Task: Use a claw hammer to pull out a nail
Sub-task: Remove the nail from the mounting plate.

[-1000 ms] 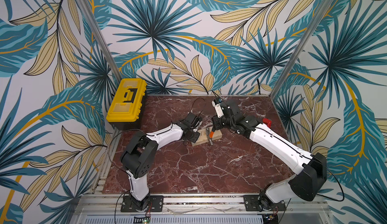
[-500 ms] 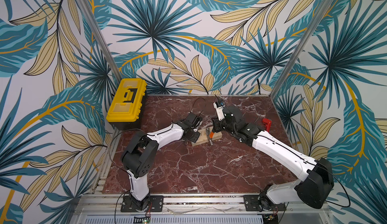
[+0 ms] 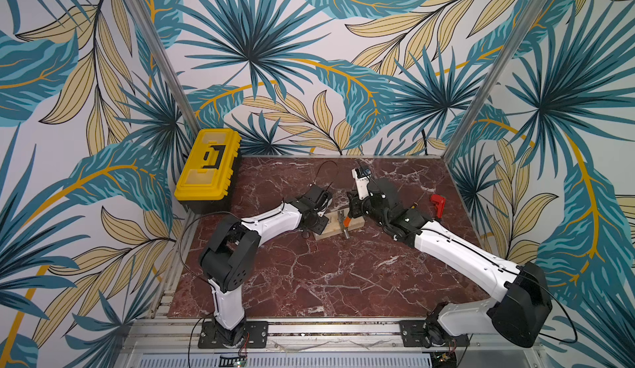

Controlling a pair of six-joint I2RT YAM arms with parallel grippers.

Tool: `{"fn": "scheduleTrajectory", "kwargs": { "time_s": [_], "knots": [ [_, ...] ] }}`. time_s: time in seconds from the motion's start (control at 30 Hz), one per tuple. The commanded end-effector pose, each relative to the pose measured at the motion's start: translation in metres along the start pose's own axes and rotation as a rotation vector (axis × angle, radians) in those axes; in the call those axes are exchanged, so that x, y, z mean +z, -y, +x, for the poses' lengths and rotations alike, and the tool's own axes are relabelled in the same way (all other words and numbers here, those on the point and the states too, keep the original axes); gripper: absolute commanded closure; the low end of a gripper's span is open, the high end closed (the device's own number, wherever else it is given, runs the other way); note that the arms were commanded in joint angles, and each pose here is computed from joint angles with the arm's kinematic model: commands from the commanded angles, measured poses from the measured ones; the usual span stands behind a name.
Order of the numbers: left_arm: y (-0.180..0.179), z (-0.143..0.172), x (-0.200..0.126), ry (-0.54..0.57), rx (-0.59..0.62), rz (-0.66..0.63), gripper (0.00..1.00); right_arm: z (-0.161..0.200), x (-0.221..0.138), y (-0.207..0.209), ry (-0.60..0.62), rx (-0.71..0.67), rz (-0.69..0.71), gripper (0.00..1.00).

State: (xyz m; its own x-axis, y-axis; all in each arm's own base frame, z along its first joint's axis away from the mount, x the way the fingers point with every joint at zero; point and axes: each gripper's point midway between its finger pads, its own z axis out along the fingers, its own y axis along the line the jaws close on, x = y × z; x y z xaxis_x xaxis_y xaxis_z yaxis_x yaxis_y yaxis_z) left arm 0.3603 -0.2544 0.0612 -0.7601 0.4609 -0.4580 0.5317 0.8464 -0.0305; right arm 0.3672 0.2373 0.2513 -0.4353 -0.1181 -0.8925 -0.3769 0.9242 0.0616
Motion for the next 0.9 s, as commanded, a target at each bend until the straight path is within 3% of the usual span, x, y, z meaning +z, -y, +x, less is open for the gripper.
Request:
{"fn": "scheduleTrajectory", "kwargs": {
  "time_s": [0.0, 0.67, 0.87],
  "knots": [
    [0.000, 0.074, 0.034, -0.263, -0.022, 0.004, 0.70, 0.037, 0.008, 0.003, -0.096, -0.023, 0.015, 1.00],
    [-0.005, 0.084, 0.041, -0.324, -0.056, -0.031, 0.71, 0.062, 0.012, 0.001, -0.093, -0.040, 0.046, 1.00],
    [-0.001, 0.071, 0.039, -0.295, -0.081, -0.014, 0.71, 0.058, 0.011, -0.003, -0.091, -0.045, 0.036, 1.00]
  ]
}}
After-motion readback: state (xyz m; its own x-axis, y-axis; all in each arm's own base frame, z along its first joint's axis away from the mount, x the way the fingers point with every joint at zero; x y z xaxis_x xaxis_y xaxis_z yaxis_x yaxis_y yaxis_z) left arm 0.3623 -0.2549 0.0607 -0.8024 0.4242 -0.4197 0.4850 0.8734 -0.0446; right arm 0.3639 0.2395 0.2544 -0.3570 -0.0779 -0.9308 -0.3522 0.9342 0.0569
